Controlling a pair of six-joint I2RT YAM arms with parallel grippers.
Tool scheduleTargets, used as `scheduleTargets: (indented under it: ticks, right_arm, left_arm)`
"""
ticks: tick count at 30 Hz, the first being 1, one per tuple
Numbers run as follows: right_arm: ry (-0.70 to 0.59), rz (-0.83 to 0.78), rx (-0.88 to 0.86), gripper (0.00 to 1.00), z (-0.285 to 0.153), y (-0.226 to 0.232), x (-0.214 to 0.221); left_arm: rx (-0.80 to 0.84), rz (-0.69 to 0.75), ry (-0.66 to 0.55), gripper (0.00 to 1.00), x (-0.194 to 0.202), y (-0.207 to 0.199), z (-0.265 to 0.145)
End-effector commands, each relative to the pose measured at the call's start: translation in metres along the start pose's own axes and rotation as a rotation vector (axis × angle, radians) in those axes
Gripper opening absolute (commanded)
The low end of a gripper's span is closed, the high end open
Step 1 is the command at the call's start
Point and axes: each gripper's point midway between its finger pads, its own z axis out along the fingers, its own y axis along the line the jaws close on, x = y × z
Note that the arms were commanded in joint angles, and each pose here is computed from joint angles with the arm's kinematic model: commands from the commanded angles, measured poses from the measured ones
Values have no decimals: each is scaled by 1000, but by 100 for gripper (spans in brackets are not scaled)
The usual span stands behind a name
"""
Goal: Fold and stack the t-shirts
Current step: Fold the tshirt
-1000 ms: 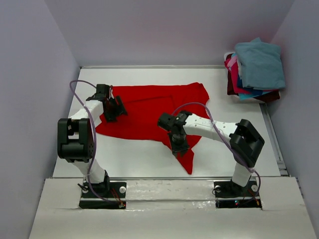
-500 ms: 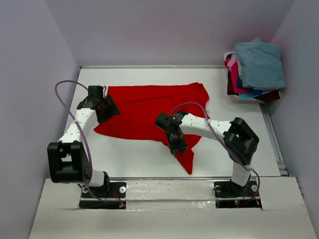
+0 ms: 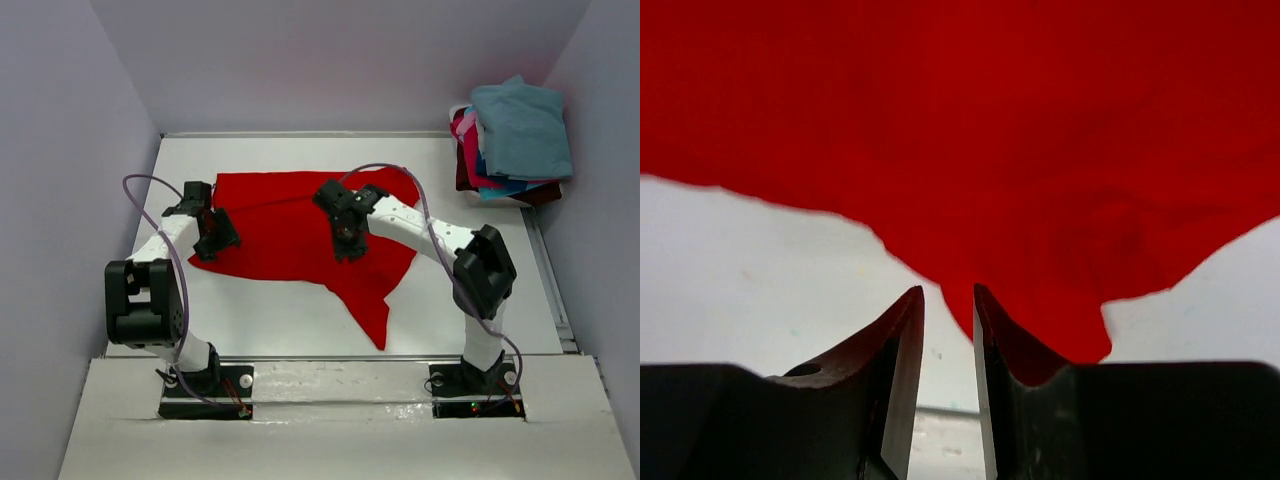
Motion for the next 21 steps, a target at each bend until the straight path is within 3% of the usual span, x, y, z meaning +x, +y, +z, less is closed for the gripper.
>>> scheduleTargets:
  ticks: [1,8,21]
  right_arm:
    - [-108,19,5,32,14,-8,-56]
    - [-85,42,-27,32,47,-9,-80]
    - [-27,47,-51,31,82,-16,-92]
  left_arm:
    - [-27,0,-31,71,-11,3,0]
    - [-38,-30,-52,71,-17,5,-8]
    - [-172,-116,-150,72,-42,54,-29]
